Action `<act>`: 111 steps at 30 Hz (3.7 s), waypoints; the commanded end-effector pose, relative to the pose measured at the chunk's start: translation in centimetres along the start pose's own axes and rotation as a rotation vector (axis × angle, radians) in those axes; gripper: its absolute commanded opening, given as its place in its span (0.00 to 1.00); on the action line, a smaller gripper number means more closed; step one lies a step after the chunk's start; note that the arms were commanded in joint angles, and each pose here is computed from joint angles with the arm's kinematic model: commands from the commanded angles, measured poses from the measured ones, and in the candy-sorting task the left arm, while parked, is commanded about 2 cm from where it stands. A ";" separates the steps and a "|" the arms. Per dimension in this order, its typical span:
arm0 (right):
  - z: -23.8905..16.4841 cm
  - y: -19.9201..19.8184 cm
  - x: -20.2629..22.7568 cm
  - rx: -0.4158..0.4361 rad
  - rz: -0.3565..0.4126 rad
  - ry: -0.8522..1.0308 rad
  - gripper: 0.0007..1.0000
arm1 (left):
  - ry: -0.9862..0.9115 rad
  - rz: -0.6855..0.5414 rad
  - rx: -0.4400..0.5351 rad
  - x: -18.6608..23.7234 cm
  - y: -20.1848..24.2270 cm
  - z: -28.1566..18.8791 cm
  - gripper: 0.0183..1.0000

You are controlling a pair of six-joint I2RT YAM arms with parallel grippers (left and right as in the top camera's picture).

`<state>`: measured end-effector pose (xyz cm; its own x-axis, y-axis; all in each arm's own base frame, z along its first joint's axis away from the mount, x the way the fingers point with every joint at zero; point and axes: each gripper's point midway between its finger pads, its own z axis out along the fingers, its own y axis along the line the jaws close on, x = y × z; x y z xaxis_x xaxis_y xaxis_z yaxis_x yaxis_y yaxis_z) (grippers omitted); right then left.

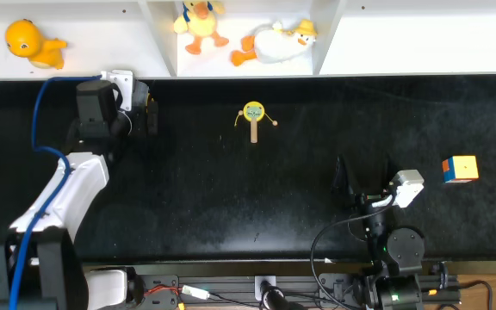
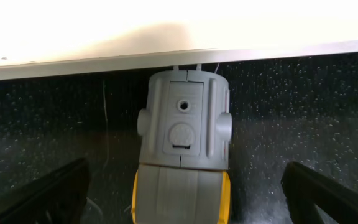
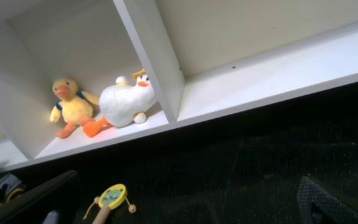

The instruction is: Store Toys

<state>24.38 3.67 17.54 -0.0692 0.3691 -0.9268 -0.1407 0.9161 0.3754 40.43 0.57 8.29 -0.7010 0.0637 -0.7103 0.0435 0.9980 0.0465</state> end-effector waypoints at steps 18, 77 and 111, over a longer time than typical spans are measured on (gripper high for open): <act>0.0 -0.1 0.3 -0.001 0.003 0.000 1.00 | -0.007 -0.005 0.013 -0.1 -0.3 1.9 0.58; 0.0 -0.1 0.3 -0.001 0.003 0.000 0.99 | -0.235 -0.083 -0.055 -11.7 -0.6 -3.1 0.16; 0.0 -0.1 0.3 -0.001 0.003 0.000 0.99 | -0.275 -0.092 -0.075 -12.3 -0.4 -0.4 0.12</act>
<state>24.38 3.67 17.54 -0.0690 0.3688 -0.9270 -0.1403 0.9163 0.3750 47.86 -0.45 16.23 -0.5056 -0.0253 -0.8624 -0.0670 0.9977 0.0100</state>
